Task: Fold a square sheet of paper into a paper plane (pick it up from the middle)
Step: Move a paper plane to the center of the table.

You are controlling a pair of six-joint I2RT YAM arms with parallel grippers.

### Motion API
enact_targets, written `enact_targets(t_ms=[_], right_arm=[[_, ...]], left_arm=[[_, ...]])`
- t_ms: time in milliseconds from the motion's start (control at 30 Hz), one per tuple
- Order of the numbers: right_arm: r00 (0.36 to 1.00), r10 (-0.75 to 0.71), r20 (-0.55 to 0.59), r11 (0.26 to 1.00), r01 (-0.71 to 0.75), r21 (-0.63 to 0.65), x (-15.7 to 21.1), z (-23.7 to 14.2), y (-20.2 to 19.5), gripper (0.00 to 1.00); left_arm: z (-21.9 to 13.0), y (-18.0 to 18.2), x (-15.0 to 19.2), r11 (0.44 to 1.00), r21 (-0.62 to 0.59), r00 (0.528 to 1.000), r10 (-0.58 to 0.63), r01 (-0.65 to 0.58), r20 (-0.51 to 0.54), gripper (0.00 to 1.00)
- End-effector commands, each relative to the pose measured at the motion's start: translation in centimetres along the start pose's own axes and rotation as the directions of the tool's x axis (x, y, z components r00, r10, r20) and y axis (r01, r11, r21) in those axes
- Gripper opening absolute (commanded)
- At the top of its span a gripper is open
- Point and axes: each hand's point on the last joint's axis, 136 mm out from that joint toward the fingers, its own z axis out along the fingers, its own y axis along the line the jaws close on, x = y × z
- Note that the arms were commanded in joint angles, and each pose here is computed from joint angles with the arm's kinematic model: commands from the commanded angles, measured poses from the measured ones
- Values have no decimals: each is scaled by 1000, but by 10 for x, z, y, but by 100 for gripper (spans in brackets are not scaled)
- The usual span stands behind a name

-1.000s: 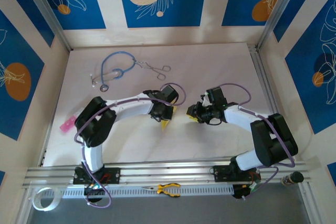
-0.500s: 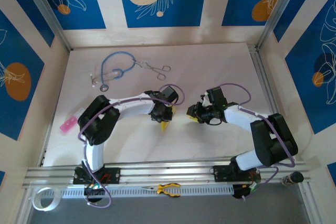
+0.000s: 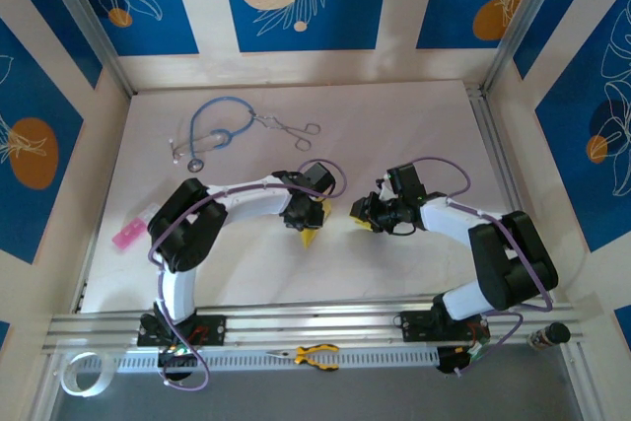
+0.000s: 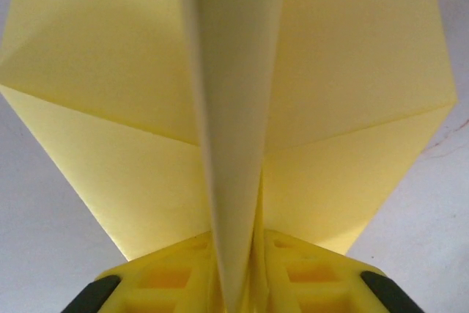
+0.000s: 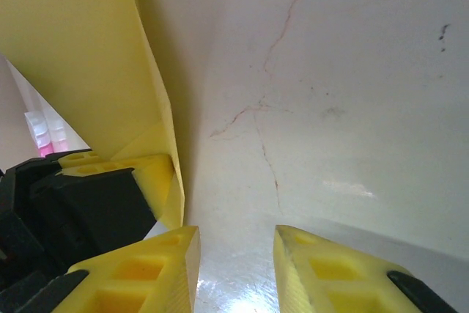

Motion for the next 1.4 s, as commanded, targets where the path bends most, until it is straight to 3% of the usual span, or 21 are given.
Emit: enact_targets(t_ms=[0,233,467,933,1367], right_arm=[[999,2,-32,1000,-2,-7,7,2,-5,33],[1000,-11,-27,1000,10,-28,5,-3,-2,33],[999,-39,-17,998,38,-54,0,-16,1,33],[999,-52,1,991,52,-126,-13,-38,4,34],[996,-77,39,992,81,-95,-24,-48,9,35]], left_arm=[[9,14,1,996,-75,999,-38,38,2,22],[15,14,4,985,-122,993,-118,120,27,23],[18,6,7,965,-170,979,-195,201,53,31],[15,-1,1,948,-218,972,-215,231,93,39],[-25,-9,-23,954,-175,960,-213,244,180,38]])
